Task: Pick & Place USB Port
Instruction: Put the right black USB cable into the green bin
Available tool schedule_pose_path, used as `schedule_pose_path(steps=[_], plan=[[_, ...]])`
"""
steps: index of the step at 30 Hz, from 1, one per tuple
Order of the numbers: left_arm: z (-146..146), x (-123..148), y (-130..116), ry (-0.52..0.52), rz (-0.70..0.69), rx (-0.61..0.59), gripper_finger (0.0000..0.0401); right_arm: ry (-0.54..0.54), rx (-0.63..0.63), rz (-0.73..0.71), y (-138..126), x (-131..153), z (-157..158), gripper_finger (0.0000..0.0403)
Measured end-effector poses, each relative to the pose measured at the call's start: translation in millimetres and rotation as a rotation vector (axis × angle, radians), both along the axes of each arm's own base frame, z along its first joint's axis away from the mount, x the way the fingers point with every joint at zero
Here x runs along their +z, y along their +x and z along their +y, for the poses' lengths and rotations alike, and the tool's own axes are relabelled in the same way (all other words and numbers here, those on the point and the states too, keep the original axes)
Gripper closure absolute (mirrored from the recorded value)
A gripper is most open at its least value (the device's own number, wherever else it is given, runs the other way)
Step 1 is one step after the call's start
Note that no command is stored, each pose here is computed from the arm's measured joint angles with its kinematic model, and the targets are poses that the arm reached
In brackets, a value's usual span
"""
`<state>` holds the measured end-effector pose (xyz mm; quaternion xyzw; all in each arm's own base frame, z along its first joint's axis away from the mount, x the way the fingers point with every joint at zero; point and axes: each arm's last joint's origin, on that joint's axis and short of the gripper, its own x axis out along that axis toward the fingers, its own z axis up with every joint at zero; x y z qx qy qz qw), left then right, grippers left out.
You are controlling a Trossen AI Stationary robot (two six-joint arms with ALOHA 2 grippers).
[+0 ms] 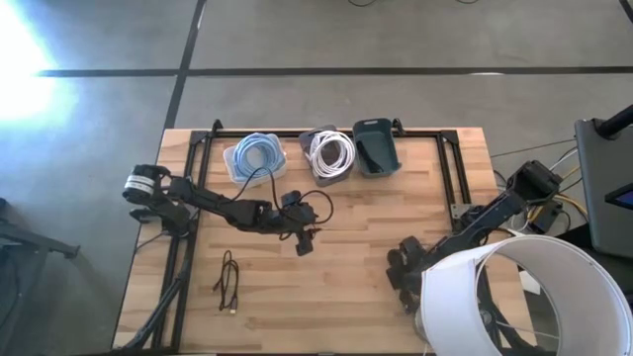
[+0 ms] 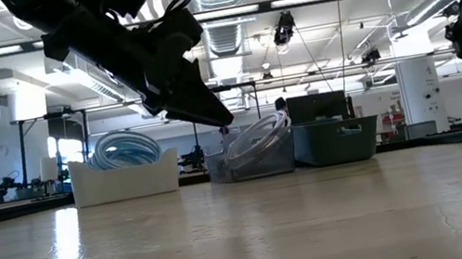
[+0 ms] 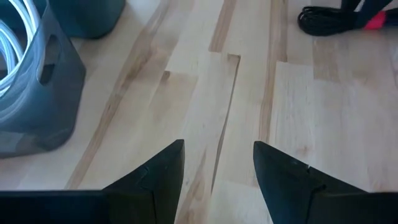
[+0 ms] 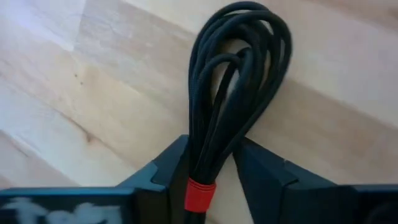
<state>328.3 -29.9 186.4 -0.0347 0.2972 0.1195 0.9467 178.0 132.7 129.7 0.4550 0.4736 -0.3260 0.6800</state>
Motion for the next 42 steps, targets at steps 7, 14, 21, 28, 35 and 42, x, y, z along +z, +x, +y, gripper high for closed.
schedule_pose_path(steps=[7, 14, 21, 28, 35, 42], plan=[[0, 0, 0, 0.000, -0.002, 0.000, 0.0206, -0.089, 0.085, -0.021, 0, 0, -4, 0.0370], [2, 3, 2, -0.002, -0.032, 0.005, 0.0206, -0.340, 0.087, -0.142, 4, 15, -26, 0.0382], [2, 8, 5, -0.007, -0.094, 0.005, 0.0206, -0.783, -0.148, -0.266, 5, 48, -79, 0.0382], [4, 9, 7, 0.016, -0.110, -0.005, 0.0206, -0.966, -0.303, -0.206, 15, 75, -141, 0.0382], [7, 10, 7, 0.034, -0.112, -0.005, 0.0206, -1.106, -0.344, -0.162, 33, 93, -207, 0.0382], [11, 10, 7, 0.036, -0.111, 0.004, 0.0206, -1.132, -0.294, -0.271, 48, 85, -269, 0.0381]])
